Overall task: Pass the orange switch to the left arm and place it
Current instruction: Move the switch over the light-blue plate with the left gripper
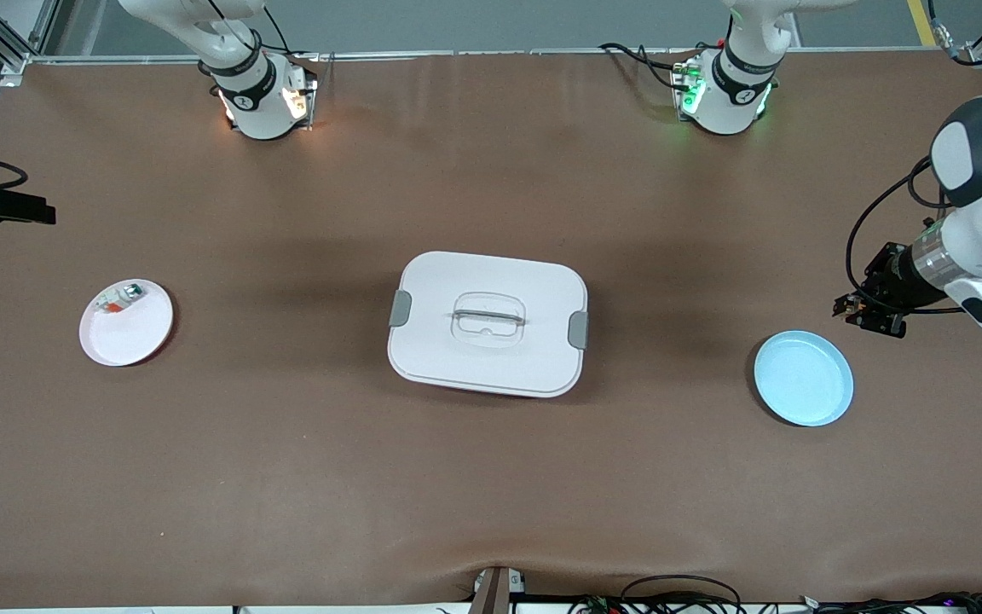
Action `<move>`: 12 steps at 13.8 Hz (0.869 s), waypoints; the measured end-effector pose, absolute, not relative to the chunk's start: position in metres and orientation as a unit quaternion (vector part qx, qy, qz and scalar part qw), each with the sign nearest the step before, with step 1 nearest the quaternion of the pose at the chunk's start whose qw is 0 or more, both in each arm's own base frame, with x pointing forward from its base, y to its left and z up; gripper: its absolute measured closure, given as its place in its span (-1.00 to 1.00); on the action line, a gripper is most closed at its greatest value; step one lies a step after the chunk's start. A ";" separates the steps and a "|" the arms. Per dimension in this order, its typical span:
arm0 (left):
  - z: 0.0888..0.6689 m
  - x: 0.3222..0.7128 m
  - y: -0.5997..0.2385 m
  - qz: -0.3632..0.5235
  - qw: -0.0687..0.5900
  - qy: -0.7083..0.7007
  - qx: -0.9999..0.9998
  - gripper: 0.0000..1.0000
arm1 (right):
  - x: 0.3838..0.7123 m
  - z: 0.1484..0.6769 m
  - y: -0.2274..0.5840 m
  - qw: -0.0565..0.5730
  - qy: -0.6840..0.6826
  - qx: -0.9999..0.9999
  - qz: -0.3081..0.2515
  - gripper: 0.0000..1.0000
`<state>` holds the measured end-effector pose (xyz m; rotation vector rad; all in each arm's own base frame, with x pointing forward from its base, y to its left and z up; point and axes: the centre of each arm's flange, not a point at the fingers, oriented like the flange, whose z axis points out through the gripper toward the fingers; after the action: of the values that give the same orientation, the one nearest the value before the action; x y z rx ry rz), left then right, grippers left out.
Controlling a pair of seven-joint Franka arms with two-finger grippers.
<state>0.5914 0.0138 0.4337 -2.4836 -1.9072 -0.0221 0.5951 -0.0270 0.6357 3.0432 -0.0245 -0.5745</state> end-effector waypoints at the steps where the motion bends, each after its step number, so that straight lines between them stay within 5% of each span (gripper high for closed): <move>1: 0.422 0.591 0.019 -0.008 0.005 -0.614 -0.789 0.32 | 0.595 0.635 -0.026 0.021 -0.006 0.982 -0.186 -1.00; 12: 0.314 0.617 0.030 -0.013 -0.002 -0.656 -0.755 0.32 | 0.597 0.646 -0.011 0.023 0.008 0.988 -0.155 -1.00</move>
<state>0.6172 0.0303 0.3136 -2.3734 -2.0631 -0.0405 0.5966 -0.0110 0.6456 3.0584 0.0236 -0.4796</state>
